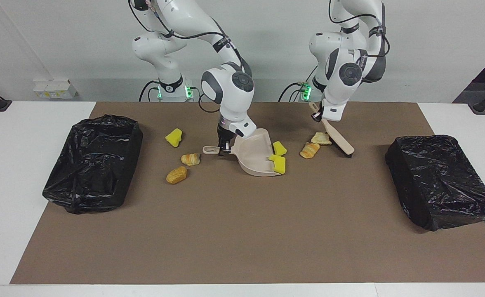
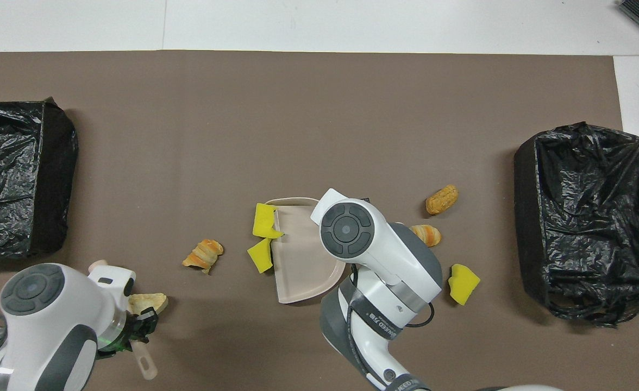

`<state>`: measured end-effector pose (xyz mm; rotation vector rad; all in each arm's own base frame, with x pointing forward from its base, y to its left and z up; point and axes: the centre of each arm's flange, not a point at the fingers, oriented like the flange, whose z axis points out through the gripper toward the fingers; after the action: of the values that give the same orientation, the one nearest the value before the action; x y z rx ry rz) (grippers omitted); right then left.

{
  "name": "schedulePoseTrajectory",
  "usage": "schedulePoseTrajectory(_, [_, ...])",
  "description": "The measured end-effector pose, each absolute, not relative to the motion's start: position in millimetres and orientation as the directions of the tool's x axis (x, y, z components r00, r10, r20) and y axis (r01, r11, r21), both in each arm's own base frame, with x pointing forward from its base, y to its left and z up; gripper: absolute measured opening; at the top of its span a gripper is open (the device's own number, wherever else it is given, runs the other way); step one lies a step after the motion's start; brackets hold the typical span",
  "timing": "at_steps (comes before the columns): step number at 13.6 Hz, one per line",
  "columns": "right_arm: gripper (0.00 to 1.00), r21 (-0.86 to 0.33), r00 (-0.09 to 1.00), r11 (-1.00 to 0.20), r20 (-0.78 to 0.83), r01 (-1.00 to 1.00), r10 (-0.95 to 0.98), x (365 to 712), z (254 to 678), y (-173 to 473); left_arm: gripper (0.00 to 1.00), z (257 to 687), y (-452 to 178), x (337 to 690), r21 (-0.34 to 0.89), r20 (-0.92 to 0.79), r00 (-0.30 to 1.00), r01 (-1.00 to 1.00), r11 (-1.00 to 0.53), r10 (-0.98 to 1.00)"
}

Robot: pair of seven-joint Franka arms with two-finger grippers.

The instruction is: Sweep and dump trash in bin

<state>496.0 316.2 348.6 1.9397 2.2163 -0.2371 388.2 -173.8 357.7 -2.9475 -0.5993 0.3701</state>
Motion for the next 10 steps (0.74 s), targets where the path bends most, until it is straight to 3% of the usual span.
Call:
schedulePoseTrajectory(3, [0.32, 0.002, -0.127, 0.131, -0.243, 0.991, 0.962, 496.1, 348.4, 315.8, 0.26, 362.6, -239.7, 400.6, -0.095, -0.164, 0.946, 0.268, -0.959, 0.281])
schedulePoseTrajectory(10, [0.32, -0.002, -0.122, 0.125, -0.241, 0.992, 0.963, 496.5, 347.0, 313.5, 0.26, 360.2, -321.7, 353.8, -0.049, -0.145, 0.988, 0.043, -0.998, 0.05])
